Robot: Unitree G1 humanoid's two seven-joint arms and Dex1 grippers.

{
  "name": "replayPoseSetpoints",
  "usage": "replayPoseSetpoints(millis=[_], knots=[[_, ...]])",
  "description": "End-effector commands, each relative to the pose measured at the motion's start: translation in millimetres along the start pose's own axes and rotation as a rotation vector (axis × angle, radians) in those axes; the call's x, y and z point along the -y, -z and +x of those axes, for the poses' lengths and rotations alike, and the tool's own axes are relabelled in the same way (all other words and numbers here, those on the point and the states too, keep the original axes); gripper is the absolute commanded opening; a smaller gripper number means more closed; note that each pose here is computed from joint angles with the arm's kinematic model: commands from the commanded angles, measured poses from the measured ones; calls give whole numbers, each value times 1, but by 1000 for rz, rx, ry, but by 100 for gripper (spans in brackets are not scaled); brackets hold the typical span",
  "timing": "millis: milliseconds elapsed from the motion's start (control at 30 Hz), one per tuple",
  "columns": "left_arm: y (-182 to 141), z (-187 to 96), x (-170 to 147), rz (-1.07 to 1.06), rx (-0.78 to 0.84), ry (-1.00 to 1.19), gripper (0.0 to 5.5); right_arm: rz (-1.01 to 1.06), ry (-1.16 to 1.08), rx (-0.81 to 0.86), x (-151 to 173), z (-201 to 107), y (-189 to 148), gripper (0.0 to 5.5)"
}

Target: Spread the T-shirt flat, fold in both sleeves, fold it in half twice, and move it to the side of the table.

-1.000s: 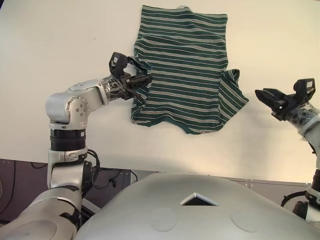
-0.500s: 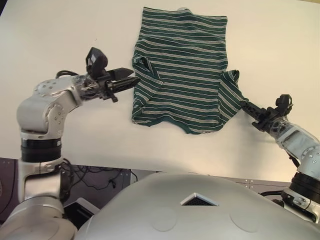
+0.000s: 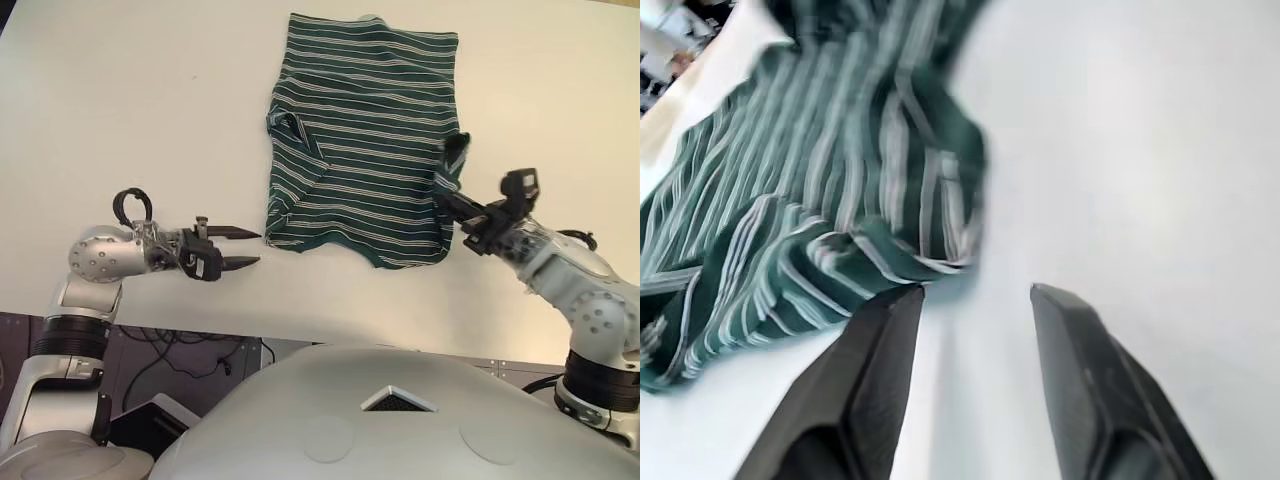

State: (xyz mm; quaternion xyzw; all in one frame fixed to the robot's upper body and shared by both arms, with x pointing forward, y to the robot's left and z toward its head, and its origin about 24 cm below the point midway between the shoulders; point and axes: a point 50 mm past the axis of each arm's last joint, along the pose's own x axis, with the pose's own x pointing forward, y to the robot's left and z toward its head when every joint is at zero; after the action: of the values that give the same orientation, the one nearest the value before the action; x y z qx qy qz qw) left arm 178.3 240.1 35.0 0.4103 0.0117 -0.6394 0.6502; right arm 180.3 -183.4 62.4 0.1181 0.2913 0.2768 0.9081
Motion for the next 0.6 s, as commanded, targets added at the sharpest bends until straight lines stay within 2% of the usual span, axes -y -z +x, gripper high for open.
replayPoseSetpoints(millis=[33, 67, 167, 300, 367, 433, 500, 600], knots=[[8, 0, -1, 130, -35, 46, 194, -225, -34, -58, -10, 27, 0, 3], [9, 1, -2, 152, -33, 44, 194, -252, -27, -50, -9, 34, -2, 3], [11, 5, -3, 181, -20, 29, 194, -175, -67, 38, -10, 42, -18, 62], [12, 10, -2, 202, -10, 23, 194, -130, -181, 79, -8, 19, -30, 134], [12, 12, -1, 211, -5, 22, 194, -179, -244, 39, -3, -5, -29, 150], [12, 15, 1, 214, -2, 19, 194, -287, -266, -34, 9, -30, -28, 150], [13, 17, 3, 214, -7, 15, 194, -507, -244, -177, 29, -54, -16, 150], [14, 19, 8, 208, -14, 10, 194, -810, -346, -341, 38, -69, 7, 150]])
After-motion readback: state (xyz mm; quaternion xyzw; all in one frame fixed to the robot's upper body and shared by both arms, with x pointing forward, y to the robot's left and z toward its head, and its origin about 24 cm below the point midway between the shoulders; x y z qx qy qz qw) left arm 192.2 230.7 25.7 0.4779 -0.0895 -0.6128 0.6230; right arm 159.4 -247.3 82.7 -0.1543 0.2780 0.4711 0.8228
